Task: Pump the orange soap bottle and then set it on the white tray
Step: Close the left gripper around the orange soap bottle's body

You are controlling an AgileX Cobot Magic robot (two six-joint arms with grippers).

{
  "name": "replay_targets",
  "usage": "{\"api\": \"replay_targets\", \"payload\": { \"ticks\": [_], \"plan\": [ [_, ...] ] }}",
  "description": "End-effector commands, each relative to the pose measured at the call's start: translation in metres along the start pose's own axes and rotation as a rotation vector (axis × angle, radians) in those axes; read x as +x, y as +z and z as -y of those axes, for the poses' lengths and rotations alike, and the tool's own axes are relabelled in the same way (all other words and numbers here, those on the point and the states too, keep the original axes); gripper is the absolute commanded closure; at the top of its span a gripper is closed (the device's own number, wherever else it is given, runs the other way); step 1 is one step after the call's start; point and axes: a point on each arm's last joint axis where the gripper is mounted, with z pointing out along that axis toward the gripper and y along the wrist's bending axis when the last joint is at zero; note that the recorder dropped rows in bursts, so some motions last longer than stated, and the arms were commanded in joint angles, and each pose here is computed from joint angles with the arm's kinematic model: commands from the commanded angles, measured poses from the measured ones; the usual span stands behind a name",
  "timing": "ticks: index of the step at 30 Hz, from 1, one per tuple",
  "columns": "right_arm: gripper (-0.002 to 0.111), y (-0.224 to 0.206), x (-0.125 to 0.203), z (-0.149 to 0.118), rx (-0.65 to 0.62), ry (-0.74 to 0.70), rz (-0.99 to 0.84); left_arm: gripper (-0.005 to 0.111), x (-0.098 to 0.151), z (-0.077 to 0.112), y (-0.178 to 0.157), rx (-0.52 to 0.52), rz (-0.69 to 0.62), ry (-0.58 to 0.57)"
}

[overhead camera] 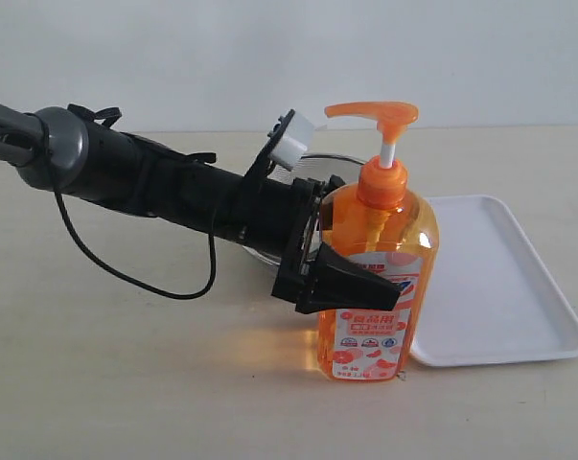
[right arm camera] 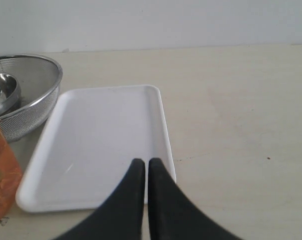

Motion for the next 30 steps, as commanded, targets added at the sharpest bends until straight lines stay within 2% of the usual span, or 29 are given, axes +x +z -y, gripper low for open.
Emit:
{"api": "replay_targets", "payload": {
  "ticks": [1,3,9,10,30],
  "plan": [
    [0.108,-0.0003,-0.0013,0.0004,0.006,-0.005,0.018,0.005,-0.0007,0.0013,0.0029,0.015,-0.002,0.011],
    [0.108,-0.0003,-0.0013,0.0004,0.006,-0.005,0.018,0.023,-0.0007,0.0013,0.0029,0.015,-0.002,0.011],
    [0.108,-0.0003,-0.0013,0.0004,0.006,-0.005,0.018,0.095,-0.0007,0.0013,0.0029,0.015,-0.002,0.011],
    [0.108,-0.0003,-0.0013,0.0004,0.006,-0.005,0.018,0.102,-0.0012,0.001,0.0029,0.012,0.004,0.009],
    [0.108,-0.0003,-0.0013,0.0004,0.006,-0.005,0.018,0.1,-0.0038,-0.0006,0.0029,-0.006,0.032,-0.004]
  ]
}}
